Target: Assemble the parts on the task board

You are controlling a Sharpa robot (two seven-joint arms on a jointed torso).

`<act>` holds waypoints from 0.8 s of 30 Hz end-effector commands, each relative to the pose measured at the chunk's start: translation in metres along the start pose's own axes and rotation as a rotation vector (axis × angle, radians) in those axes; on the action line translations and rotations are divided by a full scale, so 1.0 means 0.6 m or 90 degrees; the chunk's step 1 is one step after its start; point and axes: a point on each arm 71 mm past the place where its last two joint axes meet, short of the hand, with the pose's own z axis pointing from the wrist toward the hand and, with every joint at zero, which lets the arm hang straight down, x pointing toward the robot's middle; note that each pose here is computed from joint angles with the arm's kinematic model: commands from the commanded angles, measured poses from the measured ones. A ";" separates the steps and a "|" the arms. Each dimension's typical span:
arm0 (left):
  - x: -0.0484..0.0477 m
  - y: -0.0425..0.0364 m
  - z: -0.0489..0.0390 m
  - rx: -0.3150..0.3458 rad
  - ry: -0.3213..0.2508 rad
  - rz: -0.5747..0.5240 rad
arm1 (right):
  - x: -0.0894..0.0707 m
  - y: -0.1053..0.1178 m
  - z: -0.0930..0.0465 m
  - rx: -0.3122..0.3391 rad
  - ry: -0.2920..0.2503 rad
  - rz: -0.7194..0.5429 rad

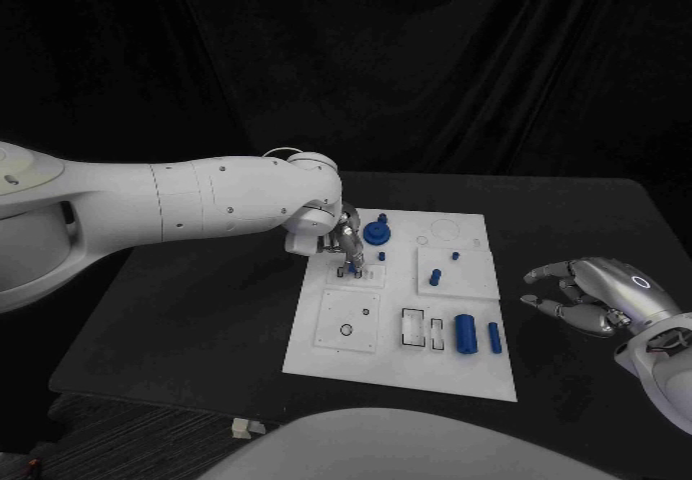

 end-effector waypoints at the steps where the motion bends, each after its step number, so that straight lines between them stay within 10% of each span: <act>1: 0.004 -0.003 0.002 0.003 0.012 0.002 | 0.000 0.000 -0.001 0.003 -0.007 -0.001; 24: 0.019 0.001 0.013 0.001 0.026 0.002 | 0.001 0.000 0.000 0.003 -0.005 -0.001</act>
